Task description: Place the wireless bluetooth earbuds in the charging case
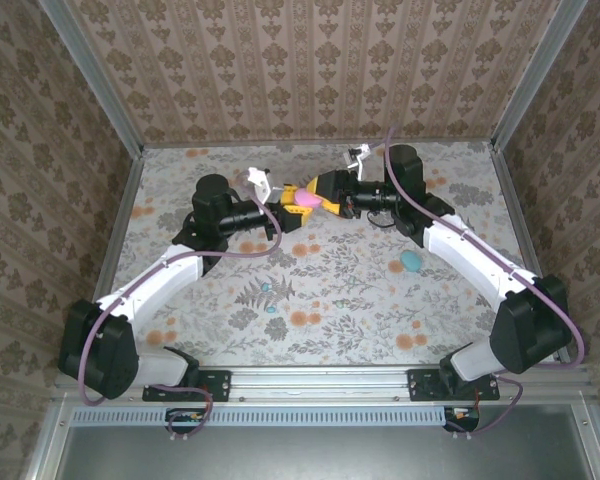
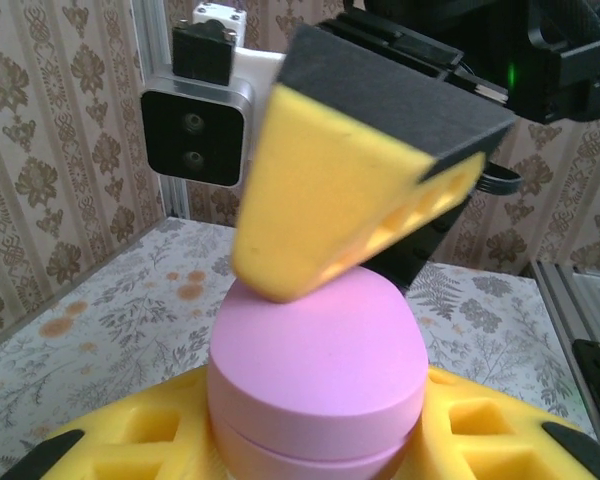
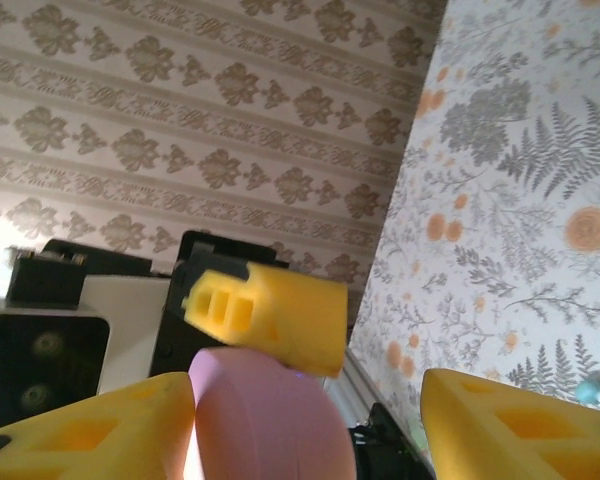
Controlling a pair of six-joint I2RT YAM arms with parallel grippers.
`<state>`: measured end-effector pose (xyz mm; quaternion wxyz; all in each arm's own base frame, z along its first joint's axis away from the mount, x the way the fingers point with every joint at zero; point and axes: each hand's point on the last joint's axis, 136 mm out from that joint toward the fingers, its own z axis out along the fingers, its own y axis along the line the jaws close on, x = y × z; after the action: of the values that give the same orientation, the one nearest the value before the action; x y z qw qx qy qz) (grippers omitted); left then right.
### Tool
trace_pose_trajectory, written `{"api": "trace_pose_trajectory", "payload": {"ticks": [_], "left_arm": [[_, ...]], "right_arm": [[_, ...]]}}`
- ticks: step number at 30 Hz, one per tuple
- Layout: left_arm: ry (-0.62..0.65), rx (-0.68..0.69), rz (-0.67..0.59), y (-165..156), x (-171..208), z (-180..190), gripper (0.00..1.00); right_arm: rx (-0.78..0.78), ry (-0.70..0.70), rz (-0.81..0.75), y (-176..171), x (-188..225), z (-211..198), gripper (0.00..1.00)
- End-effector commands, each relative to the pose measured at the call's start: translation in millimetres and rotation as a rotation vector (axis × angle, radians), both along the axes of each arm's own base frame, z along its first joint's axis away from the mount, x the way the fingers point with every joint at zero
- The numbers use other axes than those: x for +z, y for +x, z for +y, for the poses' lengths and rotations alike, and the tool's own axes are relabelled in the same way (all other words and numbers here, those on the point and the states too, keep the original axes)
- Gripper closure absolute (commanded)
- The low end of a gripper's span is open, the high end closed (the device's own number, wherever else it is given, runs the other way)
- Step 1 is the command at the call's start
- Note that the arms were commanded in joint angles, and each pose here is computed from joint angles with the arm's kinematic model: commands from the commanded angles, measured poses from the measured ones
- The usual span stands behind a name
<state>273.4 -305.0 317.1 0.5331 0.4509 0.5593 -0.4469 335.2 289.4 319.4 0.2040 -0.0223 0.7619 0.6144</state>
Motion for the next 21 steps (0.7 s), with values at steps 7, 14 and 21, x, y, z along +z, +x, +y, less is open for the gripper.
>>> {"api": "trace_pose_trajectory", "payload": {"ticks": [7,14,21], "left_arm": [[-0.068,-0.004,-0.05,3.9,29.0,-3.7,0.62],[-0.069,-0.035,-0.052,-2.0,31.2,-4.3,0.62],[-0.067,-0.059,-0.05,-7.5,31.9,-4.1,0.62]], "right_arm": [[0.109,0.09,-0.06,-26.4,26.0,3.0,0.47],[0.07,0.077,-0.042,-17.3,19.7,0.9,0.54],[0.019,0.077,-0.027,-7.0,17.5,-4.1,0.49]]}}
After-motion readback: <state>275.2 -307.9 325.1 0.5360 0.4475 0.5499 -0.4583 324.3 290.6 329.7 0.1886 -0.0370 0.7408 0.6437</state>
